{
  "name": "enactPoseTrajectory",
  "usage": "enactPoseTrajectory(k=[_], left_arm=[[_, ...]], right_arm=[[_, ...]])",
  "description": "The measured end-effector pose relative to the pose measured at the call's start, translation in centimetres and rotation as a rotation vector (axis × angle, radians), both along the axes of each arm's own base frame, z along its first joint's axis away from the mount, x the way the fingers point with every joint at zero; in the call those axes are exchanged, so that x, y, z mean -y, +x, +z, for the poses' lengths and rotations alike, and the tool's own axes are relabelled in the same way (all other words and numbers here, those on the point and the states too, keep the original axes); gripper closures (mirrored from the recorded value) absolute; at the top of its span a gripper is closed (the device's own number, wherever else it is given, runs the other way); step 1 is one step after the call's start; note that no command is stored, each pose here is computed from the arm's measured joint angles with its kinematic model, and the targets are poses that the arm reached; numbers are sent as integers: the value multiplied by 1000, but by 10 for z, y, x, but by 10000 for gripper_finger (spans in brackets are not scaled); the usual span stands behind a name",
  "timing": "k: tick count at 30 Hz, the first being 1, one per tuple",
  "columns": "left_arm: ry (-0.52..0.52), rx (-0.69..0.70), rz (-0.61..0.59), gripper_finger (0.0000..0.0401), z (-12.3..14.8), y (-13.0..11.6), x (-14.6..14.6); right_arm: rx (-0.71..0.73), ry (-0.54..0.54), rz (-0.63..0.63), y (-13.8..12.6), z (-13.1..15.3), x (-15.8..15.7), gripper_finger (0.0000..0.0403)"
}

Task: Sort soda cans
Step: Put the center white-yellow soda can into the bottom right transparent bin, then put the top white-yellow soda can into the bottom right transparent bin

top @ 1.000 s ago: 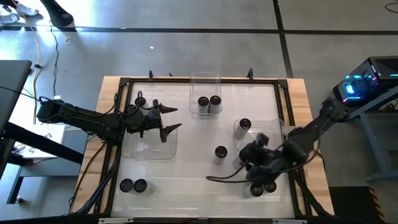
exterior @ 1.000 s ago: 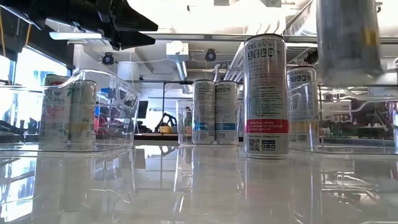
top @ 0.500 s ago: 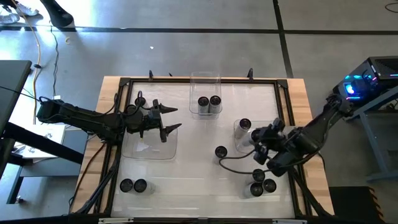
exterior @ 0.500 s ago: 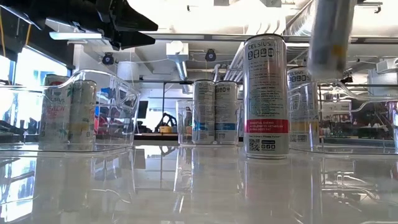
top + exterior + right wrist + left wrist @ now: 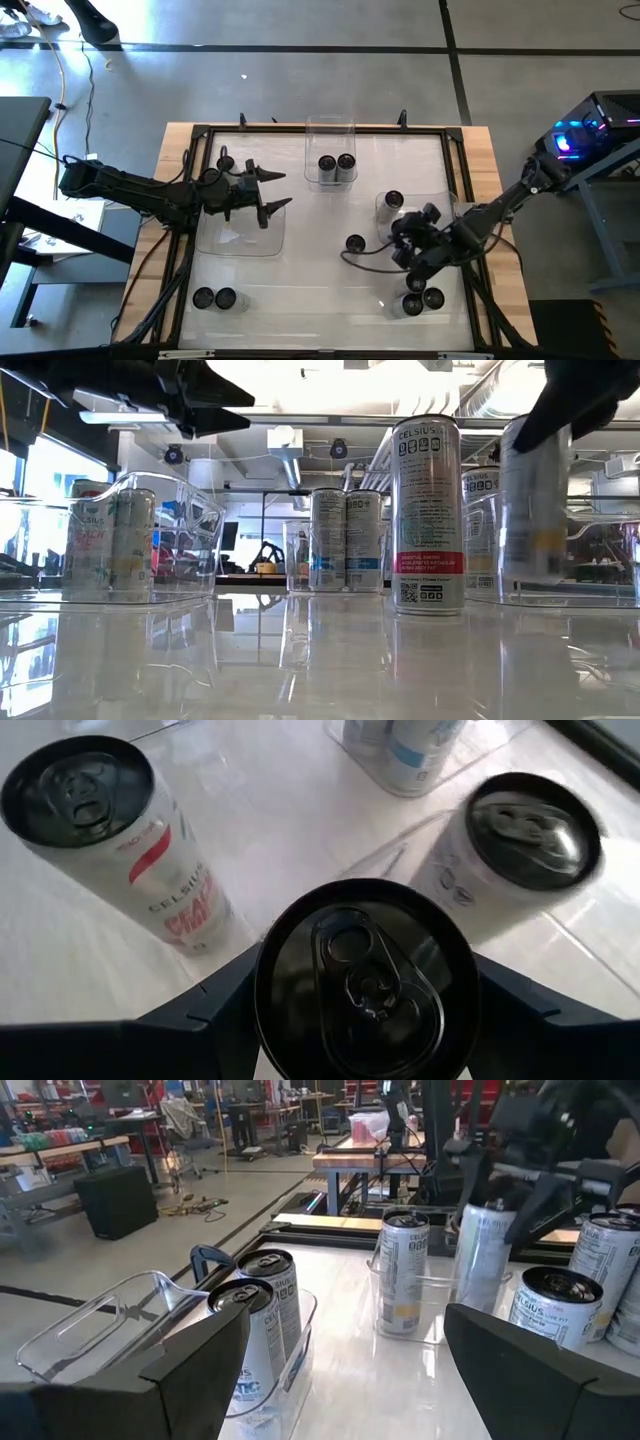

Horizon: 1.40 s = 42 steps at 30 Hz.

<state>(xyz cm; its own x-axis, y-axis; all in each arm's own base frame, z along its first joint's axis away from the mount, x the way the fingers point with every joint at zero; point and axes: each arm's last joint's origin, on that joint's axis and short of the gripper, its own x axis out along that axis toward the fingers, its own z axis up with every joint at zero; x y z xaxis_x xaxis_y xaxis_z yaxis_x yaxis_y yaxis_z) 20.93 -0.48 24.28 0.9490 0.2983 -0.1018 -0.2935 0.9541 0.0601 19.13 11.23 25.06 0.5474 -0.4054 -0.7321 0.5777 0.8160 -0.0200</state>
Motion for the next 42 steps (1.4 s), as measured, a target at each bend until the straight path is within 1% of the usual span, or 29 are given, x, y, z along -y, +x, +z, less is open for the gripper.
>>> enactPoseTrajectory(k=[6,14,15,20,27,31,36,39,42], left_arm=[[2,6,0,71,1,0,0],[-1,6,0,71,1,0,0],[-1,7,0,71,1,0,0],[-1,6,0,71,1,0,0],[-1,5,0,71,0,0,0],[-1,4,0,71,0,0,0],[-1,4,0,71,0,0,0],[-1,4,0,71,0,0,0],[-8,3,1,71,0,0,0]], right_arm=[[-15,11,31,14,-3,12,160],[-37,19,58,20,-3,20,160],[-39,21,59,20,-3,20,156],[-30,20,57,21,-3,20,105],[-18,1,52,22,0,20,93],[9,-5,77,26,14,18,91],[49,-42,122,30,42,16,90],[86,-108,152,31,57,13,90],[113,-203,166,29,63,7,89]])
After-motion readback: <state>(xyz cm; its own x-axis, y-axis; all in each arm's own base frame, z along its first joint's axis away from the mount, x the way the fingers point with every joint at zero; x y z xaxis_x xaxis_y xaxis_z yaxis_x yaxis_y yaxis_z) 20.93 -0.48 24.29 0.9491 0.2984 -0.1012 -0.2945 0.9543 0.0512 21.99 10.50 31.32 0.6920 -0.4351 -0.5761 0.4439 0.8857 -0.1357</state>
